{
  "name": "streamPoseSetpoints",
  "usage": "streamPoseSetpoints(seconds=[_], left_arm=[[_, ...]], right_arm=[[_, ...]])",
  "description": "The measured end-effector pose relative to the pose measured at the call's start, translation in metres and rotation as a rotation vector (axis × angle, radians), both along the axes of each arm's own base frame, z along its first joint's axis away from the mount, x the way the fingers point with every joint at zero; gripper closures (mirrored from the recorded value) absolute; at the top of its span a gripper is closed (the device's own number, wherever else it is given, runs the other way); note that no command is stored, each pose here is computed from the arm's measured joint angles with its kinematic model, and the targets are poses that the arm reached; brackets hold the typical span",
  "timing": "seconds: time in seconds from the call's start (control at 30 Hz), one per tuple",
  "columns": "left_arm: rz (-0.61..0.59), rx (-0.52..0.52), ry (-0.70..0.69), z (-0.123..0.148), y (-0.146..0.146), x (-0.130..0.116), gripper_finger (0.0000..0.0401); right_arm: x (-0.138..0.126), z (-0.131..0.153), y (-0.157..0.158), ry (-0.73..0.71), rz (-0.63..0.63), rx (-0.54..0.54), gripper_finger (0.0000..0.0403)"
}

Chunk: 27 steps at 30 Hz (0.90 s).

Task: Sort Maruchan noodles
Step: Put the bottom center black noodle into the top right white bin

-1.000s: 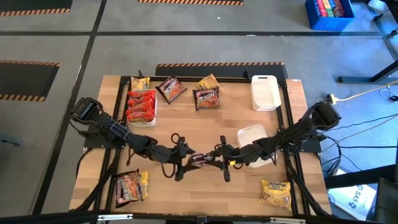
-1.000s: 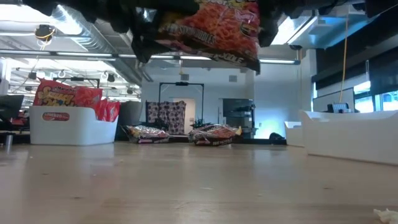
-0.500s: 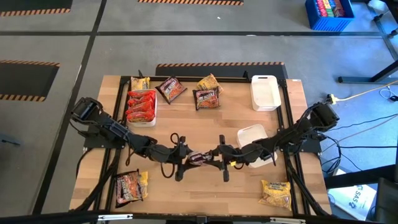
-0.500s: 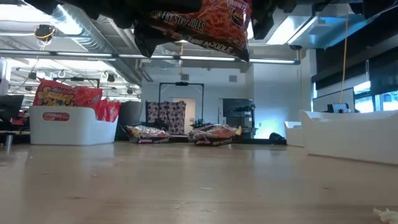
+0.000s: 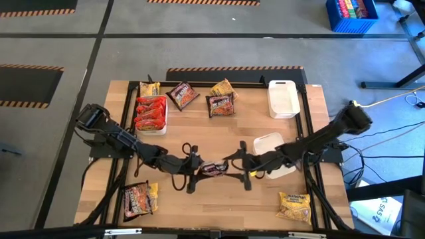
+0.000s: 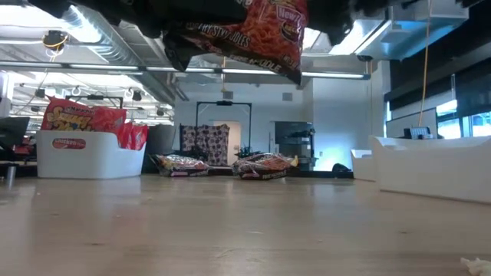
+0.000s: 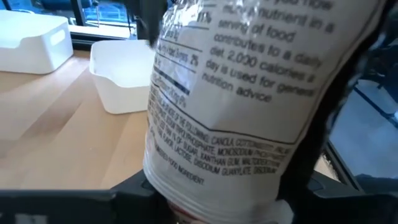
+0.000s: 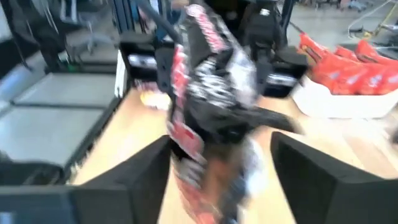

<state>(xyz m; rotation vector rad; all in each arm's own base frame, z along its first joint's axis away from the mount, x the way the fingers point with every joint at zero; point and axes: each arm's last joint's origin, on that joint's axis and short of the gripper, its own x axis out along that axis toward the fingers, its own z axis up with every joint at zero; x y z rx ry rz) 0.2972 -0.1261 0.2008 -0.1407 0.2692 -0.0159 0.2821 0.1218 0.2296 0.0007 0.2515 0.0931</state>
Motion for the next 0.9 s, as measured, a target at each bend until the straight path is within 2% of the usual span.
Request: streamPoseSetpoints(seconds=[0.1, 0.17, 0.3, 0.4, 0.57, 0.9], left_arm=[[-0.002, 0.007, 0.010, -0.001, 0.000, 0.000, 0.0229], [-0.003, 0.012, 0.009, -0.001, 0.000, 0.000, 0.0229], [-0.007, 0.031, 0.014, -0.001, 0.000, 0.000, 0.0229], [-0.008, 0.033, 0.013, -0.001, 0.000, 0.000, 0.0229], [-0.007, 0.035, 0.015, -0.002, 0.000, 0.000, 0.0229], [-0.008, 0.037, 0.020, -0.002, 0.001, 0.000, 0.0229]], right_arm=[[-0.013, 0.012, -0.005, 0.040, 0.020, -0.010, 0.0107], [-0.017, 0.021, -0.007, 0.014, 0.038, 0.011, 0.0094], [-0.015, 0.035, -0.005, -0.014, 0.069, 0.021, 0.0088], [-0.004, 0.045, 0.000, -0.012, 0.077, -0.015, 0.0093], [0.018, 0.060, 0.007, 0.083, 0.072, -0.074, 0.0099], [0.069, 0.074, 0.011, 0.339, 0.043, -0.065, 0.0100]])
